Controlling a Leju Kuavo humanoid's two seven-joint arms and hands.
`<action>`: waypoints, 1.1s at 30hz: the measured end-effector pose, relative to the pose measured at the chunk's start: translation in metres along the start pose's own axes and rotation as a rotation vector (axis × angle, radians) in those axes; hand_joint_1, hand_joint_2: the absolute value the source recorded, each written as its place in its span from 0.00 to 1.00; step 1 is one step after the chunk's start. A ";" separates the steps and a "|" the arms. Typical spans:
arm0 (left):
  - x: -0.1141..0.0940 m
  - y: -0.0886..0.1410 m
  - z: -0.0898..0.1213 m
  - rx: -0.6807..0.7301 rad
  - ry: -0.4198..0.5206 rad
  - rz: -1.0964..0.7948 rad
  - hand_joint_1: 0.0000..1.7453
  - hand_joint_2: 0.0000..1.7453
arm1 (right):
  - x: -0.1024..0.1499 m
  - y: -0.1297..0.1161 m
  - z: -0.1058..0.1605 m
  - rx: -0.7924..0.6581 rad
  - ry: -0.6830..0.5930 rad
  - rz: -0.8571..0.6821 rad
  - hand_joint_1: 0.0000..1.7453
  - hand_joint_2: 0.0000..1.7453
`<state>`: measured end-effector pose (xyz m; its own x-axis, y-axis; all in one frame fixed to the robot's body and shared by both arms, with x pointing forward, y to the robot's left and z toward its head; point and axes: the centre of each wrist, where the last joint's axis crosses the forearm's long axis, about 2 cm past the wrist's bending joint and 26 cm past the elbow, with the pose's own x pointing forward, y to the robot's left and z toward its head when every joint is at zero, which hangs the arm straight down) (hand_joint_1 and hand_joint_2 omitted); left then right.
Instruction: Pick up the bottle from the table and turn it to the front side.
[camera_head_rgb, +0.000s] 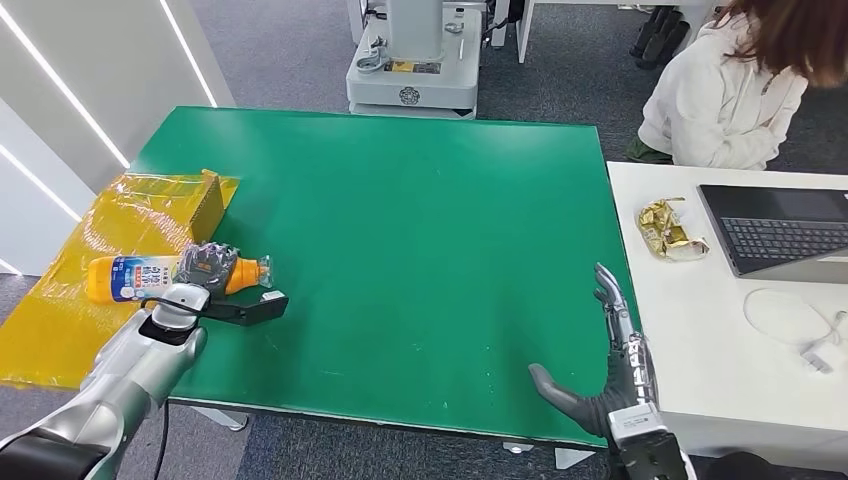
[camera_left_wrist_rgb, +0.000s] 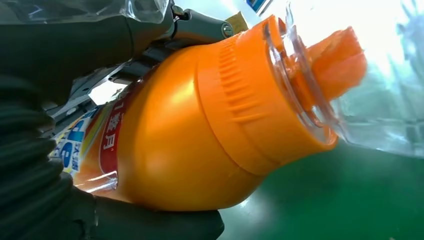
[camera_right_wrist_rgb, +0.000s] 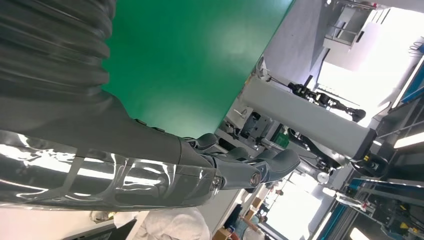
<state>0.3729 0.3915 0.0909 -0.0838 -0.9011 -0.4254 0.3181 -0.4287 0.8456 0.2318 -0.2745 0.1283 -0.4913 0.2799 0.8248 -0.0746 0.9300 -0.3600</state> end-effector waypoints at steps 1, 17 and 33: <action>0.000 -0.001 0.000 0.004 -0.005 0.002 0.00 1.00 | 0.000 0.000 0.000 0.001 0.000 0.000 0.00 1.00; -0.001 -0.005 0.000 0.122 -0.203 0.132 0.00 1.00 | 0.001 0.001 -0.002 0.015 0.004 -0.019 0.00 1.00; 0.045 -0.006 0.024 0.543 -0.297 0.746 0.00 1.00 | -0.006 0.001 -0.005 0.032 0.024 -0.075 0.00 1.00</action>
<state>0.3439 0.3517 0.0741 -0.2960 -0.9011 0.3169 -0.0870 0.3558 0.9305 0.2385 -0.2740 0.1254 -0.4621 0.2155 0.8602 -0.1384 0.9406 -0.3100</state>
